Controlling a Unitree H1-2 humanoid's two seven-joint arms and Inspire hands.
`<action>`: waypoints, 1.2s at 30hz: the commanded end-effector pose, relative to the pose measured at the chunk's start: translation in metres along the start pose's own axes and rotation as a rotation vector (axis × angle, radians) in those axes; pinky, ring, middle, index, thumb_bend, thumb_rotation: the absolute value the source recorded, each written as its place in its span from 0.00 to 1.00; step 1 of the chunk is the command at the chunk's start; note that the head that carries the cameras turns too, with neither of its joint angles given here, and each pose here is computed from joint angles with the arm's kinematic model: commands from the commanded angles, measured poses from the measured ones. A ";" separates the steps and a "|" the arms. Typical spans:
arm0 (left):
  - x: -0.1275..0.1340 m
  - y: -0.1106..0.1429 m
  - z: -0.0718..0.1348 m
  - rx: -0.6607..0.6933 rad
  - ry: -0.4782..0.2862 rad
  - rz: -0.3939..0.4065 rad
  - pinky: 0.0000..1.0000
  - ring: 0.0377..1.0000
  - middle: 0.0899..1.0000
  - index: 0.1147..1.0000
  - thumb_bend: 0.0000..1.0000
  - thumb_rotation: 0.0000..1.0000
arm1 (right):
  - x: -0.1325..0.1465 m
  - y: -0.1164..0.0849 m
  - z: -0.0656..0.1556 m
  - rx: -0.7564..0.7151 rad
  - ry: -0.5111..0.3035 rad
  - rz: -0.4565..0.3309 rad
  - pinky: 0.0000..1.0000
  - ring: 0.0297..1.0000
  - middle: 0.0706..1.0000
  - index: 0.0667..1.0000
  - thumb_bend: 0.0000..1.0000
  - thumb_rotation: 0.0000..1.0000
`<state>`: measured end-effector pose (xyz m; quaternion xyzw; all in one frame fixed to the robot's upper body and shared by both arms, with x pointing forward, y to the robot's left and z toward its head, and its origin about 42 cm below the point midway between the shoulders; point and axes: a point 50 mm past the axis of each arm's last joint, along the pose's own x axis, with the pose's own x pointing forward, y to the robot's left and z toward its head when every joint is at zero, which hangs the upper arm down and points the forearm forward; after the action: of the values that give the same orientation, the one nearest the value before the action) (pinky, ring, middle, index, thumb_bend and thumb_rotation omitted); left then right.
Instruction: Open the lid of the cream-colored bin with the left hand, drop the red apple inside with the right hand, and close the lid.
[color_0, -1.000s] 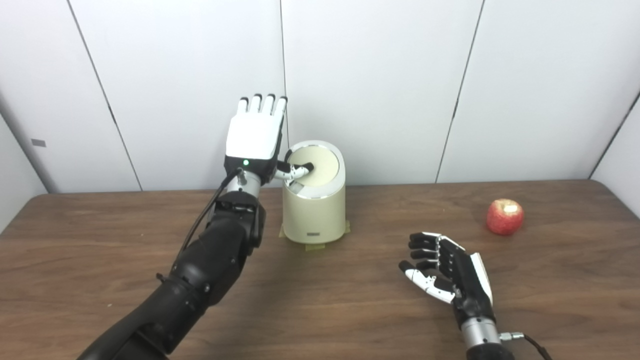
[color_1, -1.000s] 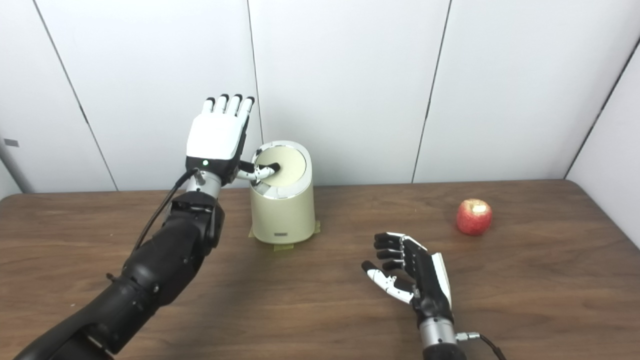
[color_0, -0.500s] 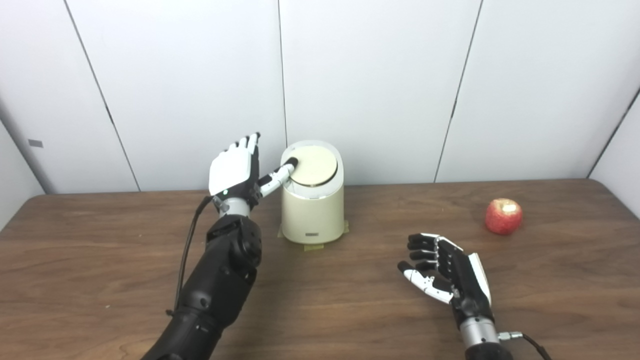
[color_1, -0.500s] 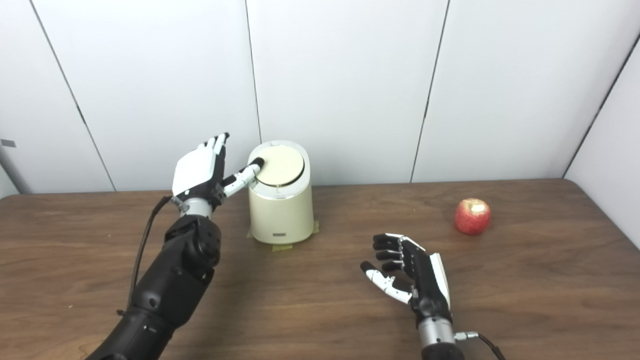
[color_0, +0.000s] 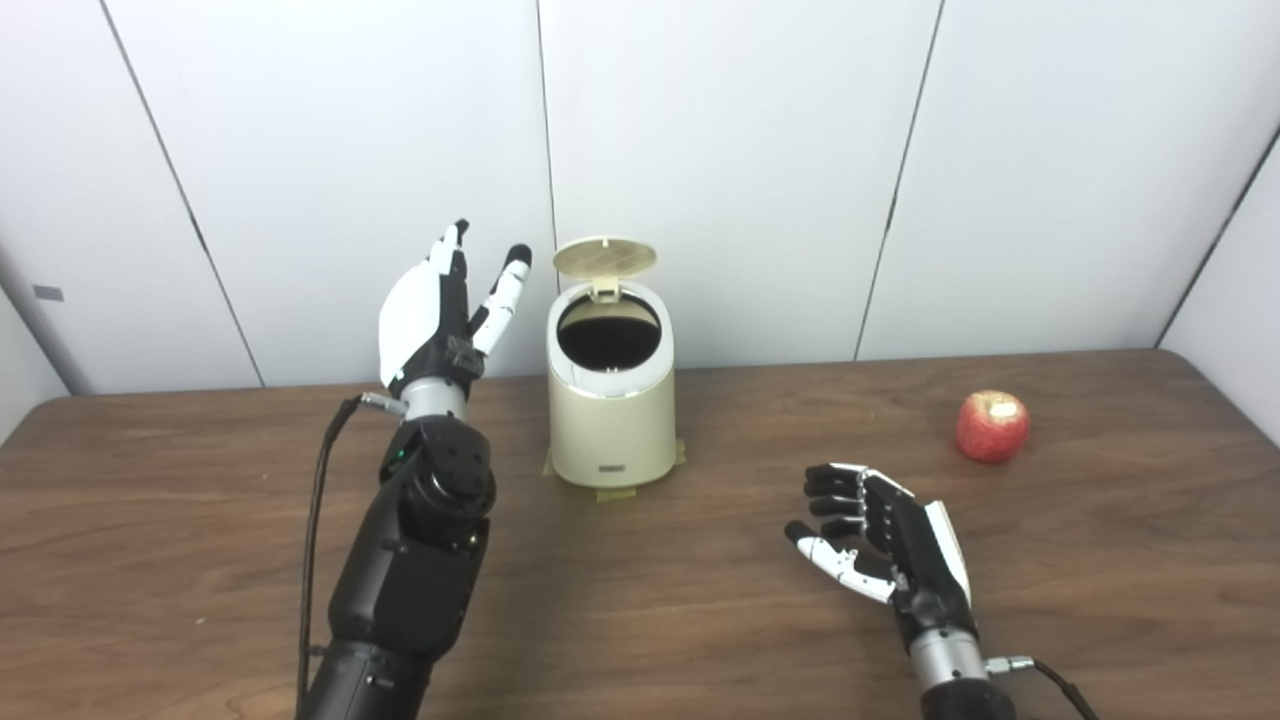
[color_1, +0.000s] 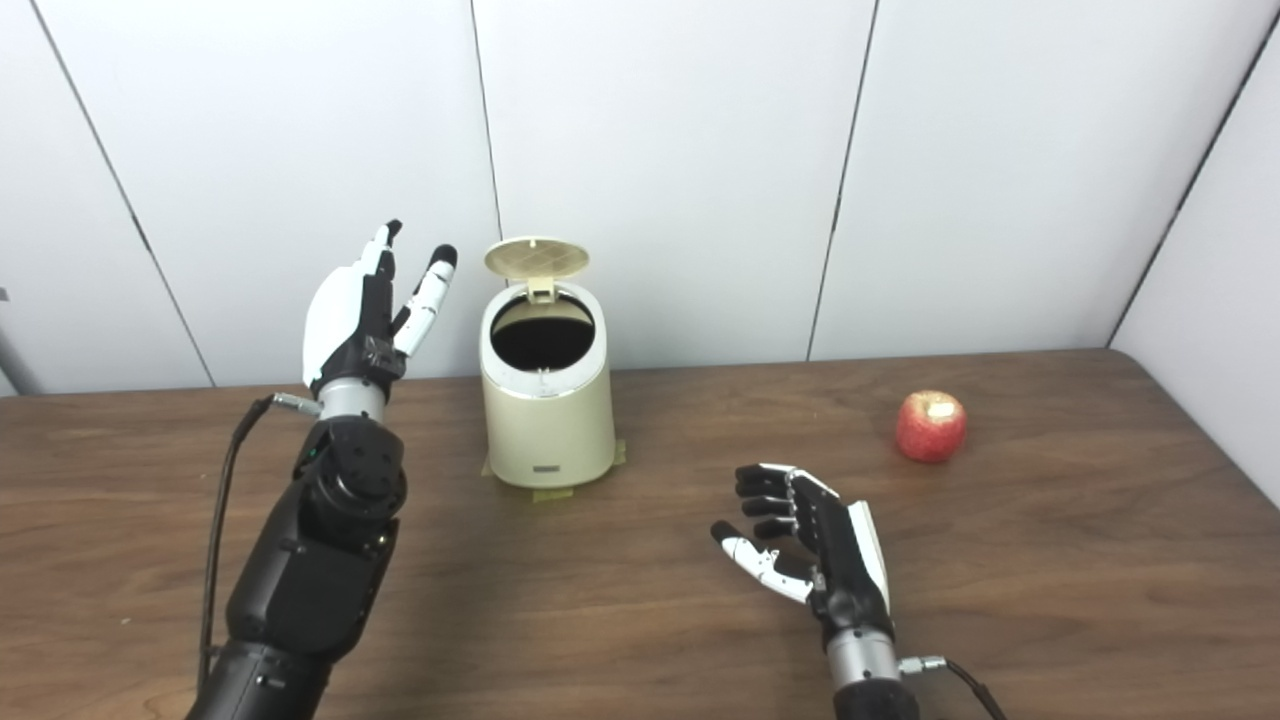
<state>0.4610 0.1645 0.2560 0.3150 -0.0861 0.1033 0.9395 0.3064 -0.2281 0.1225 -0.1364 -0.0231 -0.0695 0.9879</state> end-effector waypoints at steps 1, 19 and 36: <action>0.004 0.023 0.018 -0.032 -0.098 0.056 1.00 1.00 1.00 1.00 0.43 1.00 | 0.010 -0.002 0.019 0.021 -0.067 -0.022 0.56 0.63 0.64 0.62 0.27 0.08; -0.067 0.083 -0.065 -0.528 -0.221 -0.195 0.95 0.96 0.95 0.92 0.38 0.89 | 0.034 -0.047 0.094 -0.863 -0.303 -0.103 0.72 0.84 0.86 0.83 0.95 0.59; -0.132 0.094 -0.107 -0.435 -0.277 -0.205 0.89 0.90 0.88 0.85 0.46 0.76 | 0.111 -0.120 0.179 -1.178 -0.074 -0.037 0.61 0.90 0.92 0.82 1.00 0.30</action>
<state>0.3217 0.2871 0.1750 0.1134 -0.1445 -0.0450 0.9820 0.3872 -0.3010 0.3112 -0.6539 -0.0060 -0.0608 0.7541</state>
